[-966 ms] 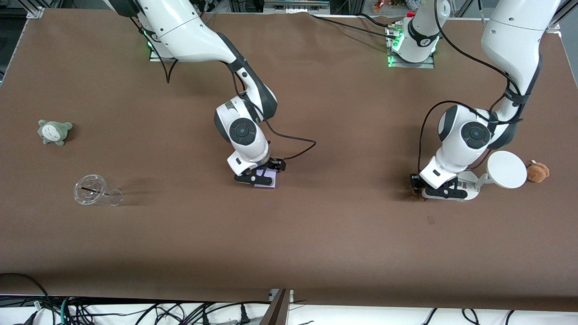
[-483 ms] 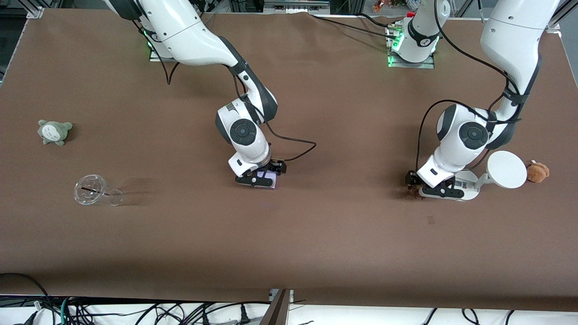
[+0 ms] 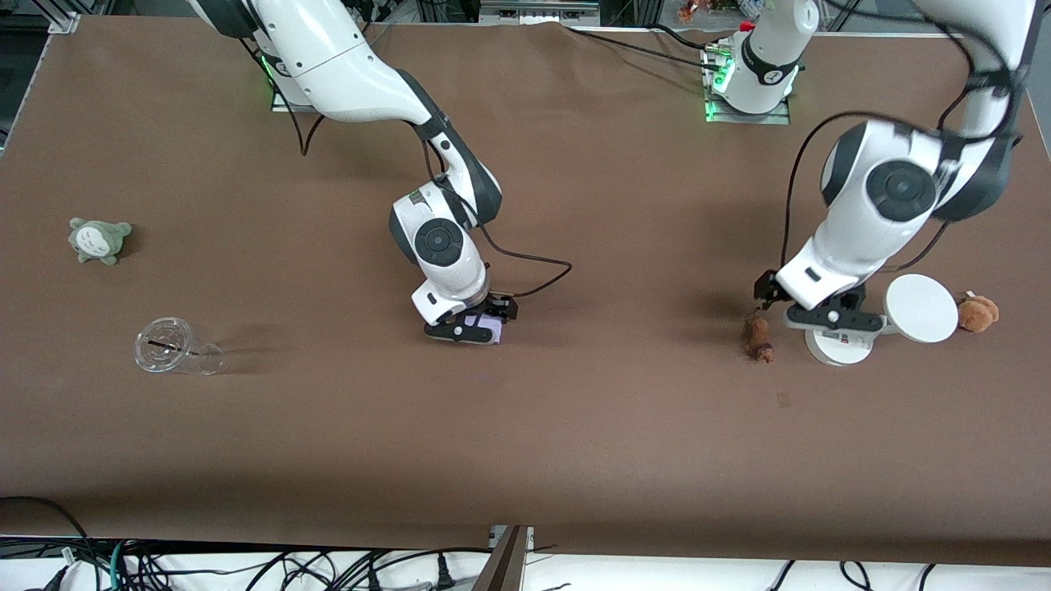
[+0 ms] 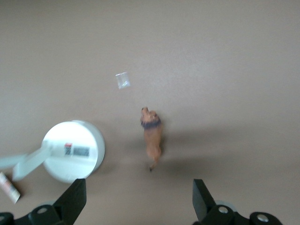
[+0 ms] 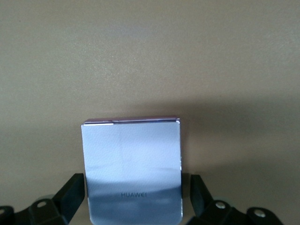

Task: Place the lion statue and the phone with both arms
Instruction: 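Release the lion beside the lamp while the right gripper lifts the phone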

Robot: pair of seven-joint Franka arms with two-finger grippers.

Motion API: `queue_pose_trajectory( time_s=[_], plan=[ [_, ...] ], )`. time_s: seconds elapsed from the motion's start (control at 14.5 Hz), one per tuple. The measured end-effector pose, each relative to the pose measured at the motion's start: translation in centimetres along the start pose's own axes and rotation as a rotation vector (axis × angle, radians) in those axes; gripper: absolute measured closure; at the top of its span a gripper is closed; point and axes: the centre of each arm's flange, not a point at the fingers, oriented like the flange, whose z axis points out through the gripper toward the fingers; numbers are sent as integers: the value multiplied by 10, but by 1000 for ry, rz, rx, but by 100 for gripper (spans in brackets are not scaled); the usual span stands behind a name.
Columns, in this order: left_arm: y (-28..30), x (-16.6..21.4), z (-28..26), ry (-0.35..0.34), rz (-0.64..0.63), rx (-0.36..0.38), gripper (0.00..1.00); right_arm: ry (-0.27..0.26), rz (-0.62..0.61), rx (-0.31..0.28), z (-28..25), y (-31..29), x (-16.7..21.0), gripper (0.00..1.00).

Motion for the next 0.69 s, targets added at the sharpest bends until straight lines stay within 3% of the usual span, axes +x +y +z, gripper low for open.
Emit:
queue_pose_trajectory(
  time_s=[0.34,0.41,0.69],
  plan=[
    [-35,-46,-110,-41,-74,-46,0,8,-1,4,-1,0,1,3],
    [-50,-58,-127,-50,-85,-57,0,9,-1,5,-1,-1,1,14],
    [-87,-100,-203,-72,-120,-77,0,23,4,7,-5,2,8,17]
  ],
)
